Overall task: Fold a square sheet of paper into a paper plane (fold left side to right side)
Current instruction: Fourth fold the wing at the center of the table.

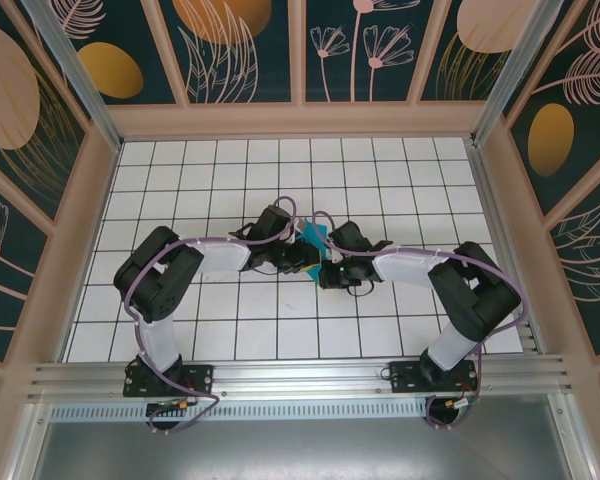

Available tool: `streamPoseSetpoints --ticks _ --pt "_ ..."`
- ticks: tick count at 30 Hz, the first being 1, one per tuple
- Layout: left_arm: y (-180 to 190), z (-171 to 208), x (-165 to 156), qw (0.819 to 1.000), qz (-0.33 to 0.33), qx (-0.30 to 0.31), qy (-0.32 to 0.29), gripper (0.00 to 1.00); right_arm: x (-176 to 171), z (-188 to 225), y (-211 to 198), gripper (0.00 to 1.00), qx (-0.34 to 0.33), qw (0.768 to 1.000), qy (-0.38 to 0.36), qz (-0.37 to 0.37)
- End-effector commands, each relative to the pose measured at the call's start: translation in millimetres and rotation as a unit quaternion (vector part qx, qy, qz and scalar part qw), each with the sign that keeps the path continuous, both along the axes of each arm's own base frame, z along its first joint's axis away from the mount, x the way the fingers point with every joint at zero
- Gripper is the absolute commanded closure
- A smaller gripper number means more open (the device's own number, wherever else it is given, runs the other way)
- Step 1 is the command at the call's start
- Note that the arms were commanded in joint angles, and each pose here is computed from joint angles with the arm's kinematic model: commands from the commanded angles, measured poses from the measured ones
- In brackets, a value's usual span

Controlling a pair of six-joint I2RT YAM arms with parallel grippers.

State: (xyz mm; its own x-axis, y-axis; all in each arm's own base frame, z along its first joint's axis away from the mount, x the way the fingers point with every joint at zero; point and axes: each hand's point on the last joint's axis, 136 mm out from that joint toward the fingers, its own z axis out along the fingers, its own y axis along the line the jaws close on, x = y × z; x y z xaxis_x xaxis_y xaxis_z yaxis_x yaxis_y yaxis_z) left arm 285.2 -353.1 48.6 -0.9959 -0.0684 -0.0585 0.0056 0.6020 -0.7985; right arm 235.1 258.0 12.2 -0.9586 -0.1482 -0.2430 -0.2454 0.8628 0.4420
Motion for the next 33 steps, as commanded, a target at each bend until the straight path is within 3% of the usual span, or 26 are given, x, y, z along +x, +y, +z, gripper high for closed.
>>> streamPoseSetpoints --ticks 1,8,21,33 --pt "-10.6 -1.5 -2.5 1.000 -0.006 -0.023 0.009 0.76 -37.7 -52.4 -44.5 0.92 -0.119 0.990 0.070 -0.005" --pt "-15.6 -12.2 -0.5 0.999 0.000 -0.032 0.026 0.76 -37.6 -52.2 -43.2 0.92 -0.121 0.990 0.069 -0.003" --pt "1.0 -52.4 20.3 0.996 0.025 0.083 0.009 0.78 -40.6 -53.3 -47.5 0.92 -0.140 0.988 0.066 0.005" --pt "11.6 -50.3 46.5 0.994 0.036 0.105 -0.012 0.78 -43.1 -55.9 -50.7 0.92 -0.157 0.985 0.067 0.017"
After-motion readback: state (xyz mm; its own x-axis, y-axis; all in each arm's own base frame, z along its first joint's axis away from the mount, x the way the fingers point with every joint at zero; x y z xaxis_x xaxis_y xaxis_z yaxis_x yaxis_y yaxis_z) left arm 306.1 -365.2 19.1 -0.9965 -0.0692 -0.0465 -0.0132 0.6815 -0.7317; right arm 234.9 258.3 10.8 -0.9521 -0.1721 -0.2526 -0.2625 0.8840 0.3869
